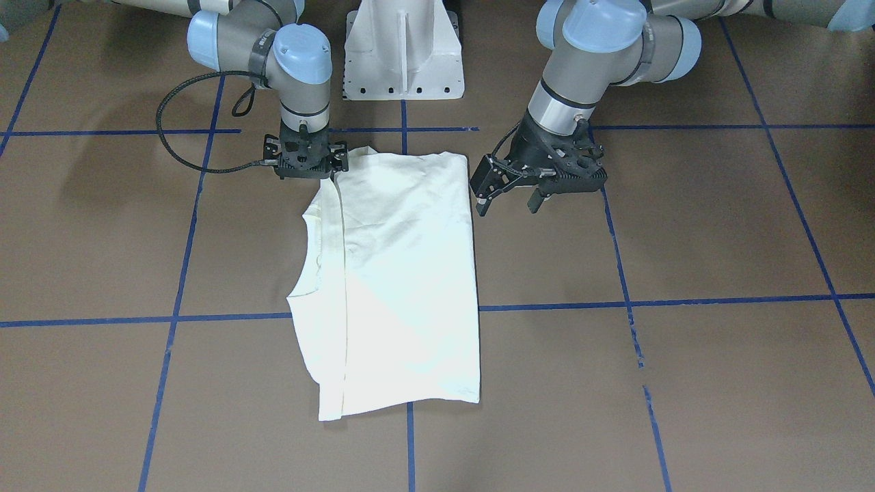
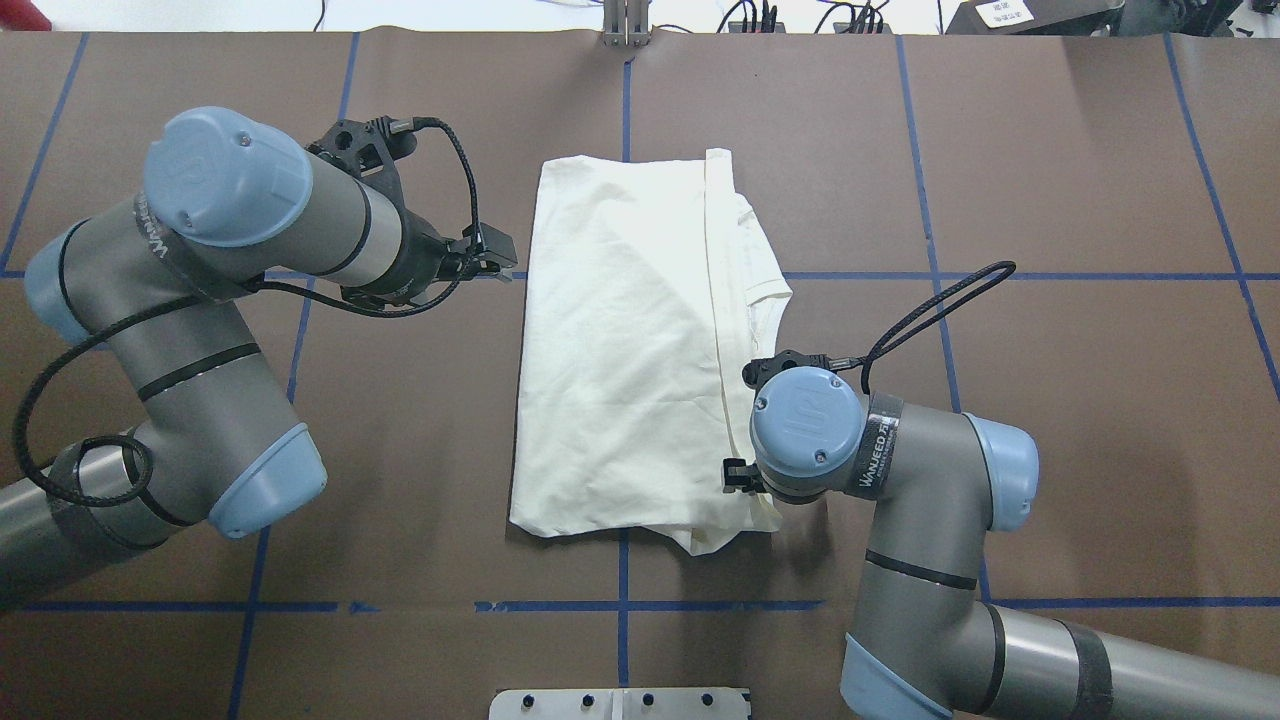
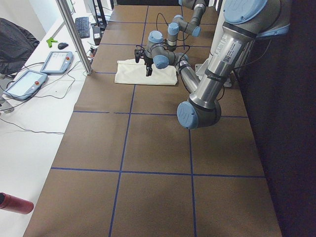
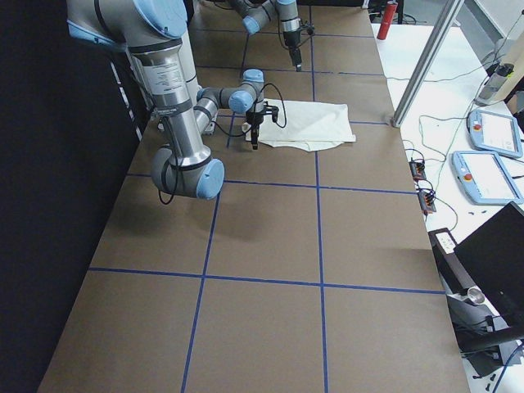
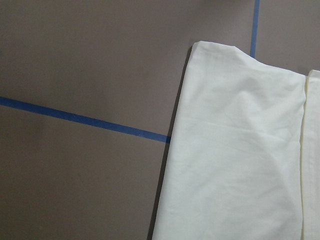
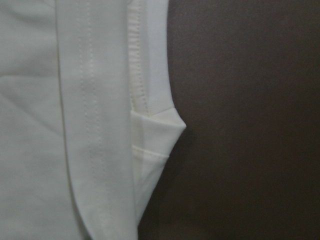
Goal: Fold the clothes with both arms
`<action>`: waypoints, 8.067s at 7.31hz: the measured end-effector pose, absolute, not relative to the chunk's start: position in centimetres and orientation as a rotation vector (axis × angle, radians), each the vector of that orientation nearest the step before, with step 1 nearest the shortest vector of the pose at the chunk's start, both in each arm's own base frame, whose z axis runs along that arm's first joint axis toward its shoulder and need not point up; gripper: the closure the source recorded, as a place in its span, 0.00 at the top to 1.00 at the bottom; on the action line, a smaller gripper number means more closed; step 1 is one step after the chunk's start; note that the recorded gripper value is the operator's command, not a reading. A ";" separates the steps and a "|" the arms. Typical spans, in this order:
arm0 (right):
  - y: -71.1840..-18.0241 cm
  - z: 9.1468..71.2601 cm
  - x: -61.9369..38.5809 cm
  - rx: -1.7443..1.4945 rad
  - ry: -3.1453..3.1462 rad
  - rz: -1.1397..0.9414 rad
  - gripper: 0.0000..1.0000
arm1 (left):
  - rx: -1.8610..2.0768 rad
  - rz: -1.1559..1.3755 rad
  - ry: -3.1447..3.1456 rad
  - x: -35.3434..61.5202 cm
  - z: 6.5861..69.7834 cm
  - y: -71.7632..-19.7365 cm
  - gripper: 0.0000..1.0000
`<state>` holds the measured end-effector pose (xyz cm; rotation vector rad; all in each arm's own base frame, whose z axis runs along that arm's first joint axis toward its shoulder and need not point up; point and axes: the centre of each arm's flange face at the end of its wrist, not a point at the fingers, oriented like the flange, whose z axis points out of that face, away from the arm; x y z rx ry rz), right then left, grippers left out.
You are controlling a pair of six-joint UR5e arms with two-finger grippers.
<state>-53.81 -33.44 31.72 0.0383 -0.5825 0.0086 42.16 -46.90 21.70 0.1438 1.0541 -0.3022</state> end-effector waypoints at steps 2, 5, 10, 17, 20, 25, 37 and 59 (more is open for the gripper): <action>-34.2 32.3 -53.0 0.037 -0.561 0.018 1.00 | 0.141 -0.301 1.054 42.3 21.7 -46.8 1.00; -35.5 34.3 -51.1 0.026 -0.488 0.049 1.00 | 0.142 -0.299 1.057 42.4 21.5 -46.8 1.00; -37.3 26.5 -47.7 0.101 -0.667 0.036 1.00 | 0.060 -0.351 1.071 44.3 22.5 -44.5 1.00; -36.8 23.0 -46.4 0.153 -0.851 0.045 1.00 | -0.108 -0.514 0.922 56.6 25.9 -30.0 0.79; -36.9 23.2 -46.4 0.152 -0.848 0.049 1.00 | -0.099 -0.522 0.887 56.6 26.4 -30.3 0.75; -37.0 23.8 -46.3 0.148 -0.838 0.052 1.00 | -0.096 -0.516 0.863 56.9 26.5 -30.1 0.70; -37.0 23.9 -46.2 0.147 -0.836 0.055 1.00 | -0.085 -0.512 0.870 57.7 25.7 -30.1 0.00; -28.5 29.5 -57.2 -0.197 -0.791 0.634 0.12 | -0.019 -0.333 0.900 54.2 22.9 -28.3 0.00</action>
